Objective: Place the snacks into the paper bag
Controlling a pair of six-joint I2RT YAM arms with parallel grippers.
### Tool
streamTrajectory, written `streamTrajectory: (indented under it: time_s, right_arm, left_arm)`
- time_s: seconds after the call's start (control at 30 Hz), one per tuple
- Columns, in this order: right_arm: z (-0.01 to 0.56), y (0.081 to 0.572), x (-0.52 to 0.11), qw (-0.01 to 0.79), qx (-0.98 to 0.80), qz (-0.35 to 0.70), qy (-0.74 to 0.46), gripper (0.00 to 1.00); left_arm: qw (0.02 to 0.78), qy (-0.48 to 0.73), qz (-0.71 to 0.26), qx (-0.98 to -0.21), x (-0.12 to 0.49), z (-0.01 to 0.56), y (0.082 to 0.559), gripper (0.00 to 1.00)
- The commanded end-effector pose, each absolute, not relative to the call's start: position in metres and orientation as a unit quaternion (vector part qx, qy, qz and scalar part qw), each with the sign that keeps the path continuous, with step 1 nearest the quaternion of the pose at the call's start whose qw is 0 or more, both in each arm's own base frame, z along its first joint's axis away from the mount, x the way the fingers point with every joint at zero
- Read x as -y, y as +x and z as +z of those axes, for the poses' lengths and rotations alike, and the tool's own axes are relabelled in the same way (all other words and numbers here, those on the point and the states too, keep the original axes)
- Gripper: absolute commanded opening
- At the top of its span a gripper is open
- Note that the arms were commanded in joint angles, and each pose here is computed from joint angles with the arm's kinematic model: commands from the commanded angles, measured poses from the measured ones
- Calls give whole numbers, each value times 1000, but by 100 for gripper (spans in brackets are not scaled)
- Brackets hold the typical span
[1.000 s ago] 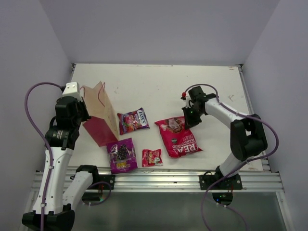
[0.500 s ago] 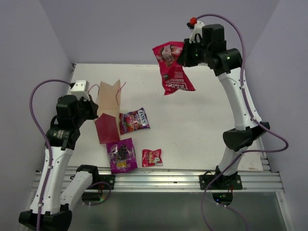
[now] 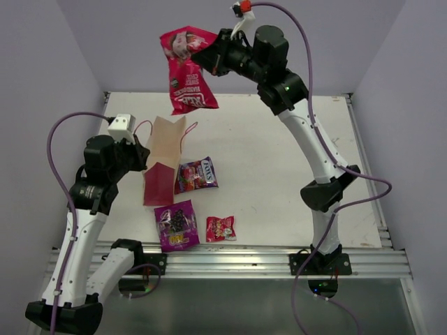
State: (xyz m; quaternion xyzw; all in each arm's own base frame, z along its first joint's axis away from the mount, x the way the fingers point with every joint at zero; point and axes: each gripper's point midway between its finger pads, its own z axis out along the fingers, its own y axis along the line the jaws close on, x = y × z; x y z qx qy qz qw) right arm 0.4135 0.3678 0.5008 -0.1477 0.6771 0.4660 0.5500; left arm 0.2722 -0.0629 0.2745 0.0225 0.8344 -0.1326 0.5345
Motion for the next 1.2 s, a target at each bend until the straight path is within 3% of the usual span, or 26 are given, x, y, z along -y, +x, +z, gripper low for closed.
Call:
streamTrajectory:
  time_s: [0.0, 0.63, 1.17]
  right_arm:
    - [593, 376, -377, 609, -558, 545, -142, 0]
    - [499, 327, -447, 520, -642, 525, -205, 0]
    - [427, 286, -518, 541, -664, 453, -246, 0]
  left_arm:
    - [569, 32, -151, -808, 70, 303, 277, 0]
    - [574, 7, -134, -808, 60, 301, 271, 0]
    - [571, -6, -120, -812, 54, 289, 268, 0]
